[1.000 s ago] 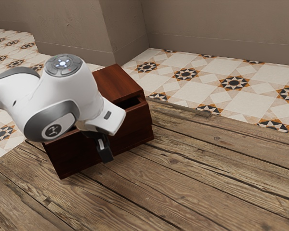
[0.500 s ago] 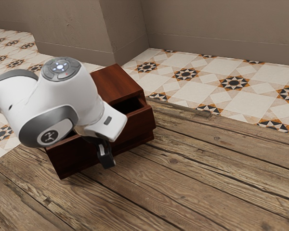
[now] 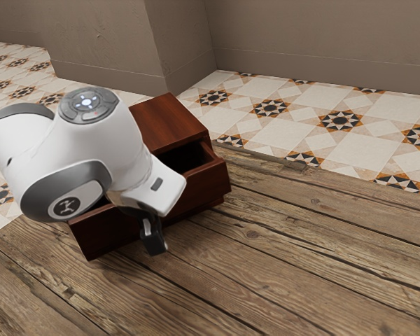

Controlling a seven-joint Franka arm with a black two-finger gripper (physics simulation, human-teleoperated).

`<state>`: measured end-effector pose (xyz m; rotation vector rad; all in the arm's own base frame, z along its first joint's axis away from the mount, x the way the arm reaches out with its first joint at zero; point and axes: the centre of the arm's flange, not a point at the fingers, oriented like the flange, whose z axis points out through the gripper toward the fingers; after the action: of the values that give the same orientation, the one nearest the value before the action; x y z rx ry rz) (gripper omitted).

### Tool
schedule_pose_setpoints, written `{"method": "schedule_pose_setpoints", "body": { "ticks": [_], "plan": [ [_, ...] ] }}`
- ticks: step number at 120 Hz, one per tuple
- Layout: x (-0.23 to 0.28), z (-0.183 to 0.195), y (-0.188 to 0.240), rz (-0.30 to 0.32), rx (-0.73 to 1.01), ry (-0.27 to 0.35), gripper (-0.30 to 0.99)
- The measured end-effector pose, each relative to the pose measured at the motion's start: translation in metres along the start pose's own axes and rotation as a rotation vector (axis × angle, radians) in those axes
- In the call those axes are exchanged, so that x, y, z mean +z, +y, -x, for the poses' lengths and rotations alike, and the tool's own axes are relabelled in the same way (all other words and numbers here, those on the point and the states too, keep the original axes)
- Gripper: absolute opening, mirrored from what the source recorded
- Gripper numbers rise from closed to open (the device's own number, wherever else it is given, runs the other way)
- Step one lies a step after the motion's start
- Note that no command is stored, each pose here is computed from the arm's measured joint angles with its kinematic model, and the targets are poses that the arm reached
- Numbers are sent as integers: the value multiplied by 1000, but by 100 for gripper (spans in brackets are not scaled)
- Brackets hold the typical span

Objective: Pull the drawer handle with one arm to open the drawer

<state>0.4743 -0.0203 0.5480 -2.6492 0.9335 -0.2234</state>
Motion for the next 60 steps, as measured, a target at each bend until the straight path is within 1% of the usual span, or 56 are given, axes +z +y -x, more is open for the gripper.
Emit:
{"method": "schedule_pose_setpoints", "body": {
  "ticks": [60],
  "plan": [
    [-11, -9, 30, 7, 51, -5, 69]
  ]
}}
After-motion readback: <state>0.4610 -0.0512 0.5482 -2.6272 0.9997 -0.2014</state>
